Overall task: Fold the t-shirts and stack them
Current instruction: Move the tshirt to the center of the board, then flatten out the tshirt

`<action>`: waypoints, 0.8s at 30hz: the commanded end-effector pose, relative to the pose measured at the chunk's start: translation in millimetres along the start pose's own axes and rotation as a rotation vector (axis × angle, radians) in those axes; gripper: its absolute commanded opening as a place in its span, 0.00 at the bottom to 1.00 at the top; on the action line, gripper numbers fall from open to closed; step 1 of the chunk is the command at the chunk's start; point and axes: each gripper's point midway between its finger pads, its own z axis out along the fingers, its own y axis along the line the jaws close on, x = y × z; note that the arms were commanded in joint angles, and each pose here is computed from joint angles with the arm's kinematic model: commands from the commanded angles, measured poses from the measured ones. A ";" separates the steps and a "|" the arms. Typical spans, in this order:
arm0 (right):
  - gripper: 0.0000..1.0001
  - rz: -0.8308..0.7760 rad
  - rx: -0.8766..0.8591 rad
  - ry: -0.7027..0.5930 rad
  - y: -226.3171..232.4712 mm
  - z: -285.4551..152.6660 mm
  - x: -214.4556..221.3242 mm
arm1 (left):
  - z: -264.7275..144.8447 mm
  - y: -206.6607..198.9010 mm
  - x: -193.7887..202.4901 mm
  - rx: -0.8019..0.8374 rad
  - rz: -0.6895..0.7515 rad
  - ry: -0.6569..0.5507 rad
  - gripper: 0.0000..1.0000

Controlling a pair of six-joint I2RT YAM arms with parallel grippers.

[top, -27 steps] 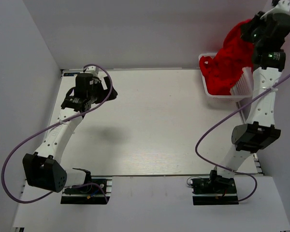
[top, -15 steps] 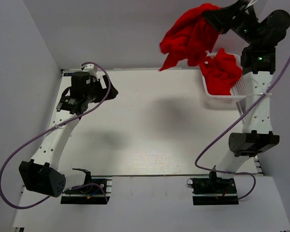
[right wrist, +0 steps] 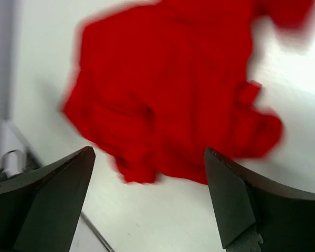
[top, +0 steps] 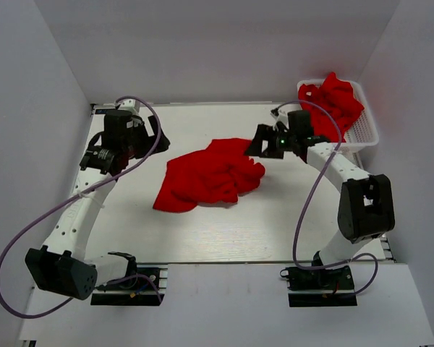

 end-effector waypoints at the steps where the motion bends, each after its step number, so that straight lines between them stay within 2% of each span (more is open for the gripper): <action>1: 0.90 -0.115 0.209 -0.130 -19.7 -27.1 -27.6 | 12.8 25.3 32.9 -0.111 -0.012 0.122 1.00; 3: 0.90 -0.119 0.335 -0.148 -35.0 -40.6 -27.1 | 24.7 36.8 56.5 -0.157 -0.035 0.196 1.00; 6: 0.90 -0.112 0.402 -0.144 -44.6 -50.6 -19.9 | 31.4 49.9 82.1 -0.206 -0.055 0.264 1.00; 13: 0.90 -0.101 0.458 -0.069 -57.6 -58.2 13.0 | 21.0 100.6 140.3 -0.477 -0.124 0.401 1.00; 18: 0.90 -0.128 0.477 0.014 -64.7 -50.1 43.1 | 16.7 131.7 173.5 -0.634 -0.177 0.435 1.00; 24: 0.90 -0.114 0.378 0.108 -54.1 -23.5 75.9 | 48.3 135.5 192.2 -0.571 -0.252 0.461 1.00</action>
